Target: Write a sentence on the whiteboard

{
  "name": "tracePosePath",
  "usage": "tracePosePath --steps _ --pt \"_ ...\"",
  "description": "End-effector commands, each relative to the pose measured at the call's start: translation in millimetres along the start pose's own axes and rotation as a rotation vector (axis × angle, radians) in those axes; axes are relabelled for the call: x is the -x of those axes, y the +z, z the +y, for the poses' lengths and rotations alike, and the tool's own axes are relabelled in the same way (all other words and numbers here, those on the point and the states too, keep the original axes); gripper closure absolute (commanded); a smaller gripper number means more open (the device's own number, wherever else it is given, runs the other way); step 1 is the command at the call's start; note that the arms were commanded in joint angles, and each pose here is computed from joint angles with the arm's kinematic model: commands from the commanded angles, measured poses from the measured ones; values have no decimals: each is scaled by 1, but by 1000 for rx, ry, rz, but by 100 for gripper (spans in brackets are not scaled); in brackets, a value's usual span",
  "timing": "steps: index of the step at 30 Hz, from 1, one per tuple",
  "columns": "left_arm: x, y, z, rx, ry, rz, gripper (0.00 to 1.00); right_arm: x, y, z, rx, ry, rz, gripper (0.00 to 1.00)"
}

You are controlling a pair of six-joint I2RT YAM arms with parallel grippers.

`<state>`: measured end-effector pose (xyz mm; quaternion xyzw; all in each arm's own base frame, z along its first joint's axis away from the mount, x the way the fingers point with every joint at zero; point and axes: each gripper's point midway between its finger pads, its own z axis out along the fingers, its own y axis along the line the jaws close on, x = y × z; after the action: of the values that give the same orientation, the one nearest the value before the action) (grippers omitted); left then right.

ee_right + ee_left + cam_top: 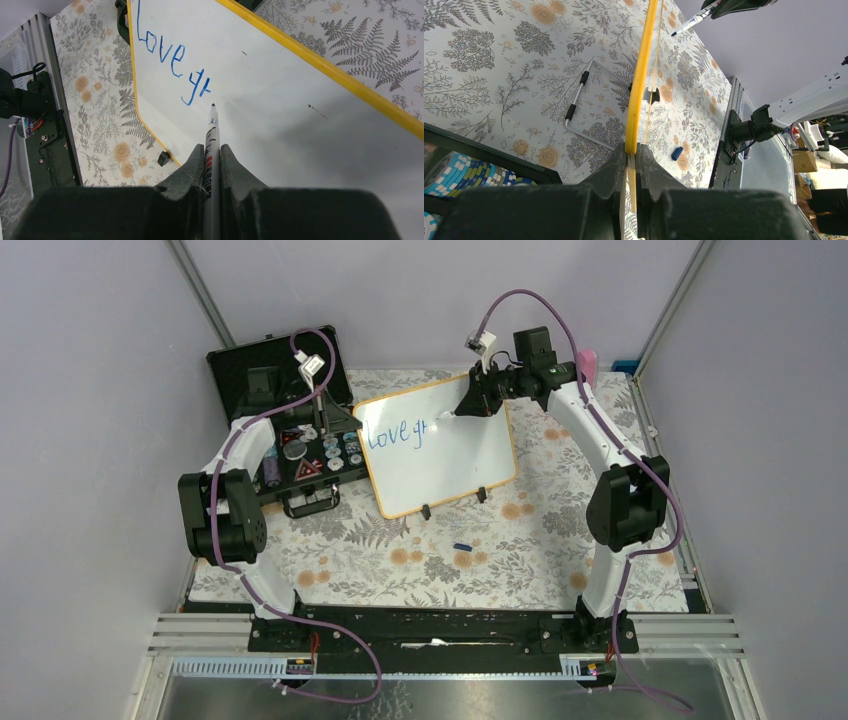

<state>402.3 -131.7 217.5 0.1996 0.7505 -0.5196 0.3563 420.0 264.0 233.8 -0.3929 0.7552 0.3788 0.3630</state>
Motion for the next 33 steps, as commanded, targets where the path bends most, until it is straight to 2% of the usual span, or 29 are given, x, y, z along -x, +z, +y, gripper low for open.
tracePosePath --steps 1,33 --pt "17 0 -13 -14 94 -16 100 4 2 6 24 -21 -7 100" --pt "17 0 -13 -14 94 -15 100 10 19 -1 -5 -32 4 100"
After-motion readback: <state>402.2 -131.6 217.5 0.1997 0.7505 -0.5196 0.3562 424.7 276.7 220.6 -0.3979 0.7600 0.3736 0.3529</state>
